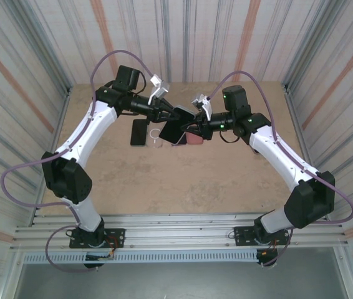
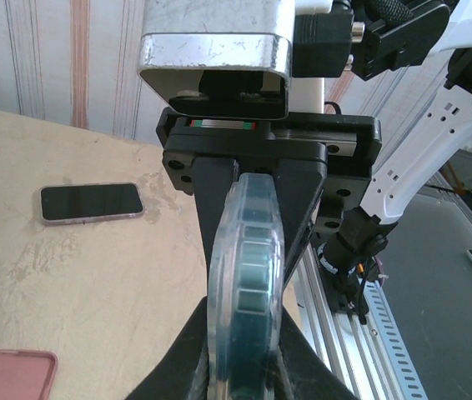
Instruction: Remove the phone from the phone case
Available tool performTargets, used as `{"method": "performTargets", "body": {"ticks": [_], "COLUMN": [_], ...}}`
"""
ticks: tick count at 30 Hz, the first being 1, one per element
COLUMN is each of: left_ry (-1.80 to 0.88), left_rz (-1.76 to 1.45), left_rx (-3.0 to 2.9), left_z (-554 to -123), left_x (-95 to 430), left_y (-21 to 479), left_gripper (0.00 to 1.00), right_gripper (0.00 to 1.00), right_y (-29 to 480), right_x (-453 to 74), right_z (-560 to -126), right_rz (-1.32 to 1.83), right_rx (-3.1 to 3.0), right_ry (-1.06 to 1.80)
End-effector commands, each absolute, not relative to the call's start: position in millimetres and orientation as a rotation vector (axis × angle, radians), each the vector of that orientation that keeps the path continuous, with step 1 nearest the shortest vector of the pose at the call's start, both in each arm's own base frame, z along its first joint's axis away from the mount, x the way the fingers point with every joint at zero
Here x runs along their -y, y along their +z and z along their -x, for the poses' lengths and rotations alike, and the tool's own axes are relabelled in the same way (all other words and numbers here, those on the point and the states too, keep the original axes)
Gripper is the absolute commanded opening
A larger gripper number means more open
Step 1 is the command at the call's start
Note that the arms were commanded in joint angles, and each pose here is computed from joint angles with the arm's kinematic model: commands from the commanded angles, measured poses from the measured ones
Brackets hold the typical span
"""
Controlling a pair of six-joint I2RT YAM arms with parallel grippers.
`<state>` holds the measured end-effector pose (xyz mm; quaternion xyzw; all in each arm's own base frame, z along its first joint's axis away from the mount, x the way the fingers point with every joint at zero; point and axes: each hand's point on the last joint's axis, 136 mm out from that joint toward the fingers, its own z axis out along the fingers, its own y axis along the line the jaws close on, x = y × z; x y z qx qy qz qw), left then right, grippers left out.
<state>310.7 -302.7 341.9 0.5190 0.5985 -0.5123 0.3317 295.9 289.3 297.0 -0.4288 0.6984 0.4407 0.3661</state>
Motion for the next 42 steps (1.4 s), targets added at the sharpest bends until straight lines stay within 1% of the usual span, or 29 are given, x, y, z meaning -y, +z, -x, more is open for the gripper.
{"method": "performTargets", "body": {"ticks": [1,4,8,11,13,15,17,20,24,32,34,39,42], "left_ry": [-1.352,-1.34,-1.315,-1.289,-1.272,-1.25,-1.255,-1.26,-1.379,-1.466,-1.477,-1.511,-1.533], "left_rz": [-1.336,-1.282,-1.167,-1.039,-0.946,-0.822,-0.72,-0.469,-0.192,0.114,0.19,0.244,0.274], "left_rx": [-1.592,-1.601,-1.565,-1.564,-1.594,-1.641,-1.65,-1.681,-1.64,-1.625,-1.623,-1.624,-1.612], "left_z": [-310.8,-320.8,-335.9,-351.7,-362.8,-376.7,-384.7,-405.7,-426.7,-442.7,-445.7,-444.1,-444.1], "left_x": [303.5,302.6,302.7,303.2,302.6,300.9,300.2,292.8,287.1,295.6,294.6,301.0,299.6], "left_y": [348.4,355.1,374.2,387.2,392.8,397.1,405.0,406.3,406.9,394.8,389.2,386.6,387.9], "left_gripper": [0.04,0.02,0.02,0.03,0.04,0.04,0.04,0.05,0.07,0.08,0.07,0.07,0.07], "right_gripper": [0.2,0.31,0.49,0.57,0.6,0.64,0.67,0.67,0.67,0.64,0.62,0.52,0.46], "right_y": [312.6,309.5,310.4,309.5,308.8,308.6,306.6,304.0,297.6,295.6,293.1,305.2,309.2], "right_x": [-292.1,-288.4,-276.2,-265.4,-257.3,-245.3,-236.8,-231.2,-226.1,-245.5,-247.9,-255.9,-253.3], "right_z": [-301.0,-305.1,-317.7,-326.9,-336.4,-347.0,-353.5,-355.8,-357.3,-347.8,-346.8,-345.3,-348.5], "right_rz": [1.146,1.11,0.958,0.795,0.64,0.427,0.242,0.038,-0.16,-0.272,-0.29,-0.246,-0.282], "right_rx": [-1.703,-1.718,-1.732,-1.758,-1.77,-1.778,-1.775,-1.74,-1.693,-1.62,-1.599,-1.527,-1.492], "right_ry": [1.073,1.07,1.075,1.095,1.106,1.146,1.201,1.296,1.371,1.482,1.511,1.561,1.587]}}
